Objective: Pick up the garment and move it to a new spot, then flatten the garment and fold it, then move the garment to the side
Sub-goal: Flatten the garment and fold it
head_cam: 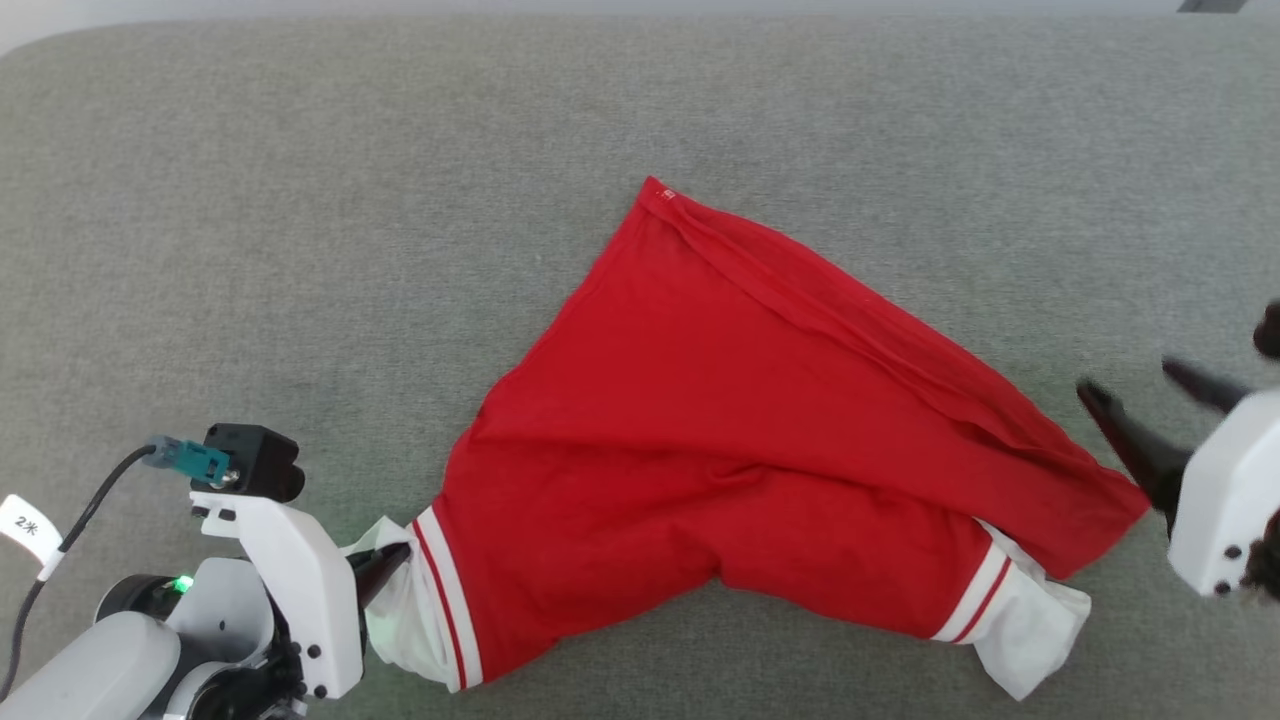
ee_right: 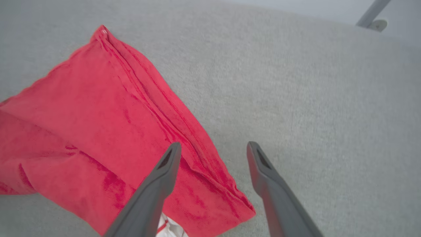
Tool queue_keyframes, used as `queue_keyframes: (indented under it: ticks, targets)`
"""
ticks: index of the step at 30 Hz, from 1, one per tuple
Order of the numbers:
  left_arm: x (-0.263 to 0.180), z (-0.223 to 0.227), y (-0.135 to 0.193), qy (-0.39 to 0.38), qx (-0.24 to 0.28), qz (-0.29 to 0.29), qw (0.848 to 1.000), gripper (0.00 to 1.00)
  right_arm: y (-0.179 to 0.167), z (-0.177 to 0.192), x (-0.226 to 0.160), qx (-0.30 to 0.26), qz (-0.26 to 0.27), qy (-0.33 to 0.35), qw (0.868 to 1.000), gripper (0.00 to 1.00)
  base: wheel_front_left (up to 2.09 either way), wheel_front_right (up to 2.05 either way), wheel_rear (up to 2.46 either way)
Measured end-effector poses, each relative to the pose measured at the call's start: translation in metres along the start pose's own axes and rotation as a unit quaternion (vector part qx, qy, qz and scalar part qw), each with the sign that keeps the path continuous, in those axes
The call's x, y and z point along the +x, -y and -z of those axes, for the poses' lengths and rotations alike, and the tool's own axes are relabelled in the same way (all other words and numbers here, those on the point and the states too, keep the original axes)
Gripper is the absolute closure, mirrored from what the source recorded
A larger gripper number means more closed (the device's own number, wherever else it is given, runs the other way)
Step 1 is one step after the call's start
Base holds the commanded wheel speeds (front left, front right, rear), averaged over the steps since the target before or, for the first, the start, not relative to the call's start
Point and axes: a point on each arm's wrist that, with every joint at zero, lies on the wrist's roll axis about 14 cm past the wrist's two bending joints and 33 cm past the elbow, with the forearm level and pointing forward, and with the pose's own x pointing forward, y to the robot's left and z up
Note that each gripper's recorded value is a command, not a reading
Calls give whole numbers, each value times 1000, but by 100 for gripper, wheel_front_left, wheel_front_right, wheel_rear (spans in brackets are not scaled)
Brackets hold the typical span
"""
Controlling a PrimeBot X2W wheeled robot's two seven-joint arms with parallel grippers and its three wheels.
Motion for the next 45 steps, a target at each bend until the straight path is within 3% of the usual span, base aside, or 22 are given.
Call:
queue_keyframes:
  ticks: [8,14,21,28,34,40,41,45]
  targets:
    - [-3,-1,0,10,-4,4,1000,100,-51,-72,20,-67,-67,112,989,0,0,0,0]
    - [-7,-3,0,23,-11,7,1000,100,-93,-101,65,-97,-130,126,979,0,0,0,0]
    - [-12,-1,0,33,-17,8,999,100,-129,-109,128,-129,-171,73,974,0,0,0,0]
    - [-17,7,-7,38,-34,-3,999,100,-165,-80,181,-170,-200,-28,965,0,0,0,0]
    - [-22,17,-20,39,-55,-19,998,100,-171,-45,213,-225,-189,-117,949,0,0,0,0]
    - [-23,23,-32,34,-72,-35,996,100,-171,-27,228,-243,-180,-184,935,2,0,0,0]
    - [-23,23,-34,34,-72,-37,996,100,-170,-28,228,-244,-178,-188,935,100,0,0,0]
    - [-24,17,-38,39,-71,-40,996,100,-169,-32,223,-240,-179,-186,936,100,0,0,0]
